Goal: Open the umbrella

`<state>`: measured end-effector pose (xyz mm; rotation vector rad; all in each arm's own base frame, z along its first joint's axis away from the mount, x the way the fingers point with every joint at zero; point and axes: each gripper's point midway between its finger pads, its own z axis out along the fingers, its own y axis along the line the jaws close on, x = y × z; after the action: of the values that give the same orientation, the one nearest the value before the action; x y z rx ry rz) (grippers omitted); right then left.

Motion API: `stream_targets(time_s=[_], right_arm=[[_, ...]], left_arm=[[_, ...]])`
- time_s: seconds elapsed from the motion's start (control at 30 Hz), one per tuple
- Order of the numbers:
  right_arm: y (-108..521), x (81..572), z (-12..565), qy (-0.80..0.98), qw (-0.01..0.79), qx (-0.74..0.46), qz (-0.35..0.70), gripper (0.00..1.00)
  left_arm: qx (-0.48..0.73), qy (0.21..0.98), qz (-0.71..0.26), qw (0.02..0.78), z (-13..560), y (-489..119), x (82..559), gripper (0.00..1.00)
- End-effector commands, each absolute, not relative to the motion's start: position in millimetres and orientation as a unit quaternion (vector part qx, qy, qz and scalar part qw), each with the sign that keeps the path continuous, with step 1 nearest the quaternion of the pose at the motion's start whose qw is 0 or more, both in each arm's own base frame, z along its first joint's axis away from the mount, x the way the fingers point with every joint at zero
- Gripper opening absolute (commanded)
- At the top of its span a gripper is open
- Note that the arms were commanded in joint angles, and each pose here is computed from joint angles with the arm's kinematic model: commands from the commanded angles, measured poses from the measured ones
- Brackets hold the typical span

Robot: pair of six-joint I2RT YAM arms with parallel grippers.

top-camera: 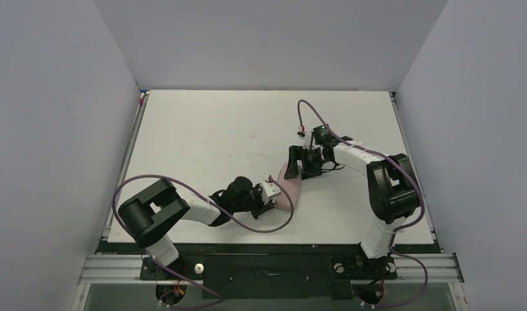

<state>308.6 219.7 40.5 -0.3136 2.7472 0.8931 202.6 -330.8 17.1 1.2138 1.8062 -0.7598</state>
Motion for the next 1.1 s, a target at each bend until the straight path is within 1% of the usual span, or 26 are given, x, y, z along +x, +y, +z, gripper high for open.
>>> stream_targets(time_s=[0.0, 0.1, 0.23, 0.3, 0.5, 0.6, 0.77, 0.93, 1.07], right_arm=[[166.1, 308.9, 46.7, 0.951, 0.161, -0.131, 0.229, 0.76], [156.3, 286.2, 57.2, 0.95, 0.13, -0.171, 0.227, 0.78], [155.1, 270.9, 79.4, 0.926, 0.142, -0.255, 0.24, 0.79], [157.4, 270.1, 89.2, 0.907, 0.163, -0.302, 0.244, 0.79], [189.5, 282.0, 105.2, 0.88, 0.185, -0.362, 0.247, 0.79], [205.7, 287.2, 111.9, 0.865, 0.197, -0.378, 0.265, 0.79], [224.4, 277.3, 90.1, 0.859, 0.16, -0.394, 0.287, 0.8], [231.7, 275.3, 61.7, 0.865, 0.148, -0.407, 0.255, 0.8], [217.8, 278.2, 40.8, 0.877, 0.137, -0.409, 0.213, 0.79]], left_arm=[[0.476, 0.734, -0.301, 0.379, 13.7, -316.1, 207.2, 0.0], [0.488, 0.726, -0.285, 0.391, 13.6, -309.1, 219.2, 0.0], [0.504, 0.715, -0.276, 0.398, 14.3, -307.5, 235.1, 0.0], [0.517, 0.704, -0.277, 0.4, 16.0, -310.5, 239.4, 0.0], [0.539, 0.685, -0.269, 0.41, 15.7, -315.9, 249.5, 0.0], [0.546, 0.679, -0.263, 0.415, 15.1, -316.5, 254.9, 0.0], [0.546, 0.677, -0.26, 0.42, 15.9, -318.9, 261.3, 0.0], [0.539, 0.682, -0.262, 0.419, 18.1, -321.5, 264.9, 0.0], [0.541, 0.68, -0.267, 0.416, 23.6, -320.7, 260.7, 0.0]])
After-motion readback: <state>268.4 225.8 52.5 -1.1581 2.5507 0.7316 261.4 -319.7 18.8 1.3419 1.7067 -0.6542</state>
